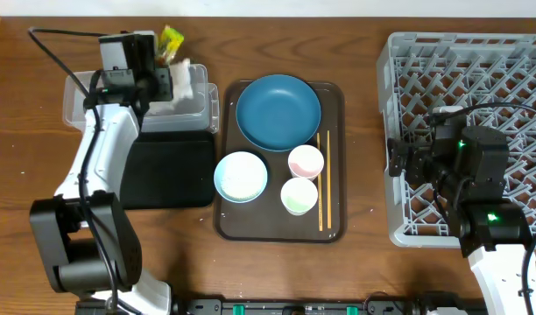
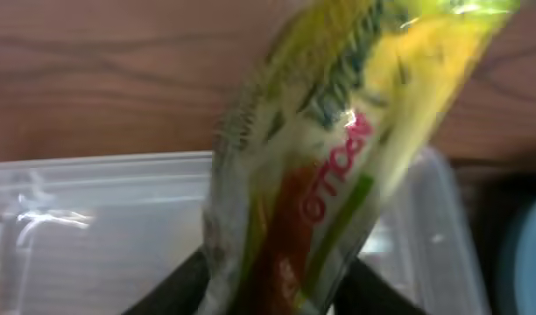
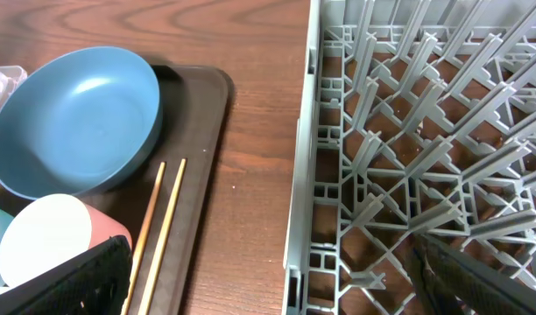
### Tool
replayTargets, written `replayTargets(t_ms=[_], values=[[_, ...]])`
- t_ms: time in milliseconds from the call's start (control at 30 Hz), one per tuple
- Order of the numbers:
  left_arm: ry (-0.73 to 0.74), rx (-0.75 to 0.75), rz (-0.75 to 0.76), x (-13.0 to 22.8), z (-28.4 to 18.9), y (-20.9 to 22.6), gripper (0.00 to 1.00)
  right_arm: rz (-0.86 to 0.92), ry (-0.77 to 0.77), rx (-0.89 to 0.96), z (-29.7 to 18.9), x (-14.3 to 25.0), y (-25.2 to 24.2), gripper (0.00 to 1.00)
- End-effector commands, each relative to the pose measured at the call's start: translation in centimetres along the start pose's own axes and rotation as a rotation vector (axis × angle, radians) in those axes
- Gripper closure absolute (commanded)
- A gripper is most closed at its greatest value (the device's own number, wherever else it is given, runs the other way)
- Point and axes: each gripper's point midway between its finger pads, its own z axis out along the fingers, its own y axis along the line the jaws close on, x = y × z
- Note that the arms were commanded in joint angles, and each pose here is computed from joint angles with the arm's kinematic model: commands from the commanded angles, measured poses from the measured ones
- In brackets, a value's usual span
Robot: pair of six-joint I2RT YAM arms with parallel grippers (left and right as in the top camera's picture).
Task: Sort waste into correct bins and load items into the dishwasher rack
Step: 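Carry the wrapper and tissue left and drop into the clear bin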
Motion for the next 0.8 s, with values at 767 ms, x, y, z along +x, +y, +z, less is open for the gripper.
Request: replayTargets(t_ms=[767], values=[[0.175,0.334,0.141,4.3,-5.0,-13.1,0.37,-0.016,-0.025,-0.011,-0.5,-1.0,0.4,0.01]])
